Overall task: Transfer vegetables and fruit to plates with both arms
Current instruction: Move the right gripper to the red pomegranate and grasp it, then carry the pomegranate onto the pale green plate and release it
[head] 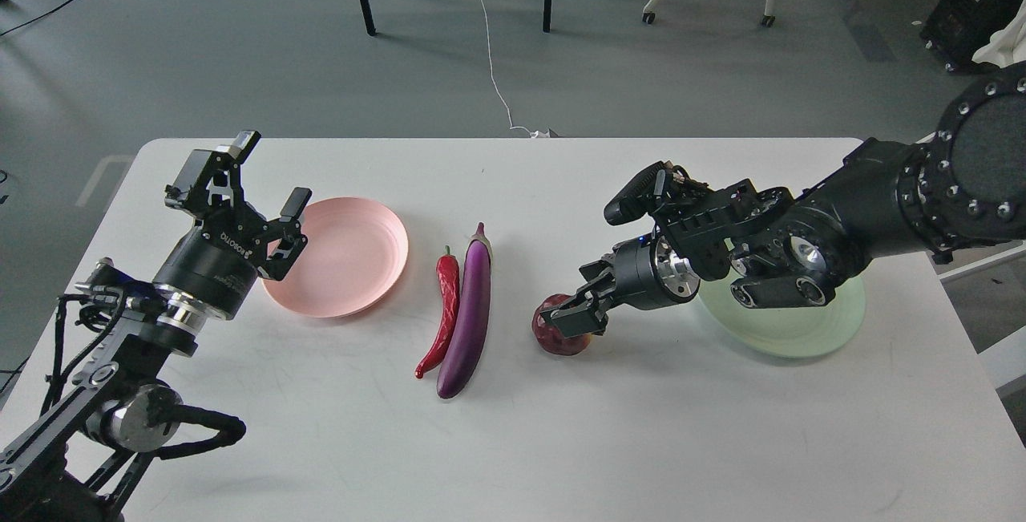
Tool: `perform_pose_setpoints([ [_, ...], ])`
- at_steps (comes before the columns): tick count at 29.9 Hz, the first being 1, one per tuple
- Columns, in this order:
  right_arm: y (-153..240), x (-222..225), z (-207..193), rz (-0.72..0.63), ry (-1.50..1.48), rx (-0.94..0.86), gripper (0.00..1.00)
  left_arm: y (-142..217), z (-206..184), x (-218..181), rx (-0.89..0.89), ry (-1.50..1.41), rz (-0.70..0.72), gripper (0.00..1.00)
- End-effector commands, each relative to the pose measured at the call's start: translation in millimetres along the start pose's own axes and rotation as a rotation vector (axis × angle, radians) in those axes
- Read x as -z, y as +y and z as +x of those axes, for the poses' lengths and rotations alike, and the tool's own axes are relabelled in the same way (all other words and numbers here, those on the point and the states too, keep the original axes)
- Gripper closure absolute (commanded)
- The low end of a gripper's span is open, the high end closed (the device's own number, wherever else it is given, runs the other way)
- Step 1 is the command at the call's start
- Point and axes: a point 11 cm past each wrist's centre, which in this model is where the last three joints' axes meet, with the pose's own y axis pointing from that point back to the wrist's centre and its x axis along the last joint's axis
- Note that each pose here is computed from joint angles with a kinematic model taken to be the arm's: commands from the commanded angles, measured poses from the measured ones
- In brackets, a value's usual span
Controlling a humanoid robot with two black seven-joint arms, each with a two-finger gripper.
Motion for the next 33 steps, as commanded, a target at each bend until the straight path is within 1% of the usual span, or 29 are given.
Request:
perform_pose_setpoints([
  [1,-3.5,0.8,-6.7,0.007,-0.009,-0.002,0.07,0.6,-0.1,0.8,0.0,0.0,0.001,0.01],
  [8,-8.7,1.3,-16.5,0.015,-0.02,-0.008,0.07,2.9,1.3,2.1,-0.007,0.001,0.005,0.01],
  [10,-8.9,1.1,-16.7,0.015,-0.021,-0.009,0.09,2.7,1.6,1.4,-0.009,0.004,0.002,0.01],
  [12,-9.6,1.6,-17.7,0.017,-0.023,-0.008,0.15,3.1,2.1,1.4,-0.01,0.004,0.002,0.01],
  [13,-9.8,2.2,-17.7,0.019,-0.024,-0.008,0.2,3.1,2.2,1.5,-0.012,0.003,0.002,0.01],
  [14,-9.8,2.2,-17.7,0.019,-0.024,-0.008,0.28,3.1,2.2,1.5,-0.012,0.003,0.002,0.01],
  [16,-10.0,2.4,-18.4,0.02,-0.024,-0.007,0.5,3.1,2.2,1.5,-0.011,0.002,0.002,0.01],
  [17,-9.8,2.3,-17.8,0.019,-0.023,-0.008,0.57,3.1,2.0,1.5,-0.01,0.002,0.002,0.01],
  [23,-7.4,3.5,-11.6,0.021,-0.001,-0.019,0.58,2.8,1.4,0.9,-0.009,0.004,0.0,0.01],
  [24,-4.9,3.8,-6.8,0.019,0.015,-0.021,0.58,3.4,1.6,0.7,-0.008,0.002,0.003,0.01],
  [27,11.0,5.9,23.8,0.003,0.093,-0.04,0.58,4.1,1.1,-0.9,-0.003,-0.004,0.003,0.01],
  [30,23.4,14.9,37.1,0.014,0.193,-0.011,0.58,4.2,1.4,-1.7,-0.002,-0.005,0.002,0.01],
  [33,30.4,11.9,35.1,0.015,0.323,0.055,0.58,4.5,0.8,-1.3,-0.002,-0.004,0.002,0.01],
])
